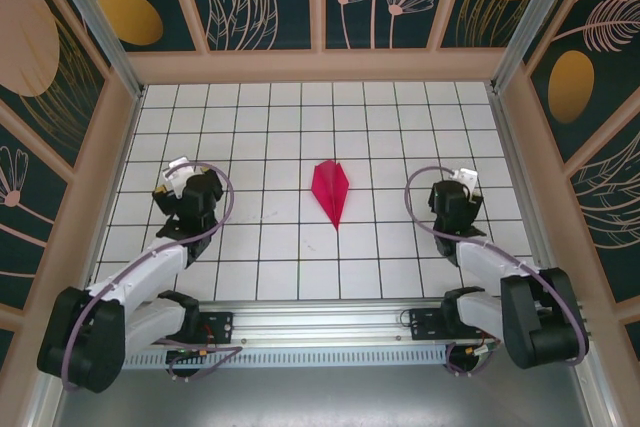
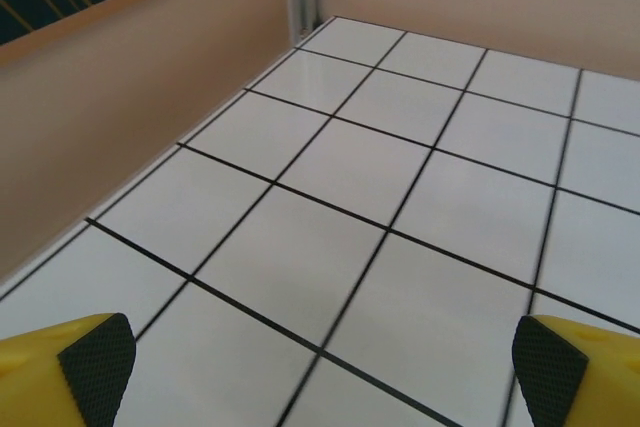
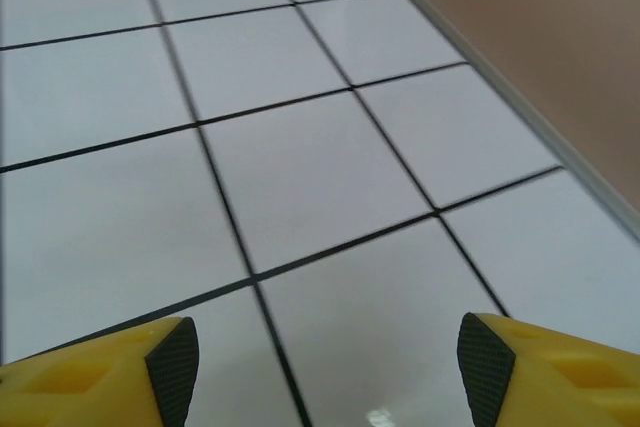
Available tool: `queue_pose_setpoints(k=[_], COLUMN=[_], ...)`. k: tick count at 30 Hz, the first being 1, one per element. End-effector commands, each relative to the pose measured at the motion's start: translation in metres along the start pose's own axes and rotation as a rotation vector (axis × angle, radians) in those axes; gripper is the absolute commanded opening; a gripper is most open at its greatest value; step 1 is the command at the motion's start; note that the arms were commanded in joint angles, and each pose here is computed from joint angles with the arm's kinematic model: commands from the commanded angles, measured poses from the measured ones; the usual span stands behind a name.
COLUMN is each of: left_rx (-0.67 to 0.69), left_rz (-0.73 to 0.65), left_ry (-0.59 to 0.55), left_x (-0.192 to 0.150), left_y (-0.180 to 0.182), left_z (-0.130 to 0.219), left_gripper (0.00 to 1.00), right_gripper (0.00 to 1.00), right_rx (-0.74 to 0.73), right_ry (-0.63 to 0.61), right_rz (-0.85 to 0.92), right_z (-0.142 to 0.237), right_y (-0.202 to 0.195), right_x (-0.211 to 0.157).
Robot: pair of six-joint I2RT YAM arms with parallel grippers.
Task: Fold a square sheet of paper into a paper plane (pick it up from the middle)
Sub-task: Reset both arms
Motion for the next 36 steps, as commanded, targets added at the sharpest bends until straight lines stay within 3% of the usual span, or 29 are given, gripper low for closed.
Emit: queue_pose_setpoints(k=[1, 9, 15, 19, 20, 22, 25, 27, 36], left_rx=[0.004, -0.089, -0.201, -0.235, -0.197, -0.264, -0.292, -0.3, -0.269], left_rz=[-0.046, -0.129, -0.069, -0.061, -0.016, -0.001, 0.045, 0.023, 0.053], left_ry=[-0.084, -0.117, -0.249, -0.288, -0.289, -0.267, -0.294, -0.213, -0.242], left_x=[0.012, -0.008, 0.004, 0.001, 0.003, 0.0, -0.003, -0.006, -0.004], left_y=[0.0, -0.008, -0.017, -0.012, -0.005, -0.001, 0.007, 0.004, 0.011], left_z=[-0.011, -0.032, -0.029, -0.035, -0.037, -0.039, -0.043, -0.052, -0.05], left_gripper=[0.98, 0.99, 0.99, 0.99, 0.99, 0.99, 0.98, 0.99, 0.99], right_gripper=[0.72, 0.71, 0.71, 0.72, 0.83, 0.99, 0.99, 0.99, 0.99], right_rx=[0.177, 0.271, 0.298, 0.305, 0.307, 0.305, 0.305, 0.306, 0.305], right_ry=[-0.302, -0.386, -0.44, -0.36, -0.361, -0.359, -0.356, -0.357, -0.359], right_rz=[-0.033, -0.018, -0.069, -0.082, -0.096, -0.096, -0.096, -0.096, -0.095], right_z=[0.002, -0.016, -0.023, -0.036, -0.037, -0.038, -0.038, -0.038, -0.037], right_y=[0.011, 0.019, 0.01, 0.01, 0.007, 0.007, 0.007, 0.007, 0.007], right_x=[0.042, 0.055, 0.039, 0.04, 0.04, 0.04, 0.04, 0.04, 0.04])
Point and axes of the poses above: each hand's point on the last joint's axis, 136 mm out from that joint toward the fingers, its own z axis back along the fingers, its own y axis along the line the jaws close on, x = y × z, the point moved 6 cm from there along z, back along the fingers, and after that the axes turned 7 degrees about z, right-handed, at the moved point
